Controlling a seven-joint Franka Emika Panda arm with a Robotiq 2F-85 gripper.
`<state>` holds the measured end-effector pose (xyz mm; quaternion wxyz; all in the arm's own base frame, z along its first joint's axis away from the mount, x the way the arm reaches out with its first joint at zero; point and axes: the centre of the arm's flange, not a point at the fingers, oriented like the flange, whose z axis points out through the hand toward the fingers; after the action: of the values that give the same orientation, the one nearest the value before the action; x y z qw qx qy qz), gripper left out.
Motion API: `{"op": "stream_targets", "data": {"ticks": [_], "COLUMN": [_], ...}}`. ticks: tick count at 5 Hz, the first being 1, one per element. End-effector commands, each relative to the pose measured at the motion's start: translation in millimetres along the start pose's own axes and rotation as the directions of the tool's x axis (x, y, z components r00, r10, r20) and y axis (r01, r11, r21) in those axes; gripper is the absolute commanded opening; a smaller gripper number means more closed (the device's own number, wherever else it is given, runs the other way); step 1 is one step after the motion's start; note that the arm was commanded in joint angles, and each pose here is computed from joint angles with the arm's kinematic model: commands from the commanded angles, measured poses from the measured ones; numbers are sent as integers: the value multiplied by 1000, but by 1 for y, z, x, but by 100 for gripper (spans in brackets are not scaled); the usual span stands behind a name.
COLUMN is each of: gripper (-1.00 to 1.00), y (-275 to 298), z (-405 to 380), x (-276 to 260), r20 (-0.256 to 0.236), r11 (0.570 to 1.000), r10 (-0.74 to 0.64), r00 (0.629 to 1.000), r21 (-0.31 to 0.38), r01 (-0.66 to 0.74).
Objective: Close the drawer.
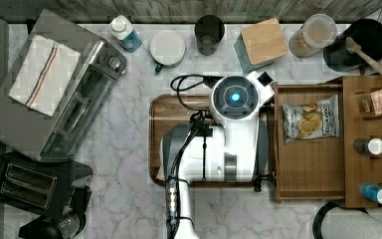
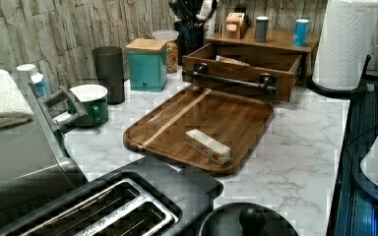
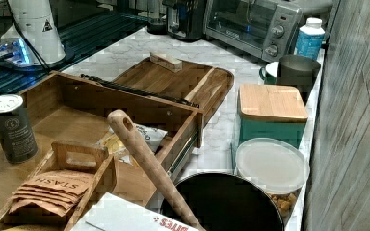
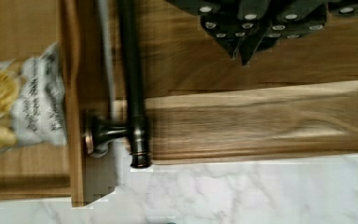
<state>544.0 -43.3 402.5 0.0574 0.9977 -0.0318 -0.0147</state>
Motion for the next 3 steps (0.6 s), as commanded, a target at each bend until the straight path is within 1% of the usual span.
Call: {"op": "stream_targets", "data": {"ticks": [1, 2, 3], "gripper": [-100, -100, -100], "y": [-38, -33, -23], "z": [73, 93, 110], "x": [-18, -20, -20], "r20": [-3, 7, -1], "r11": [973, 974, 979], "r10": [-184, -176, -160], "r00": [983, 984, 987], "r21": [-144, -141, -127], "r01": [182, 175, 159]}}
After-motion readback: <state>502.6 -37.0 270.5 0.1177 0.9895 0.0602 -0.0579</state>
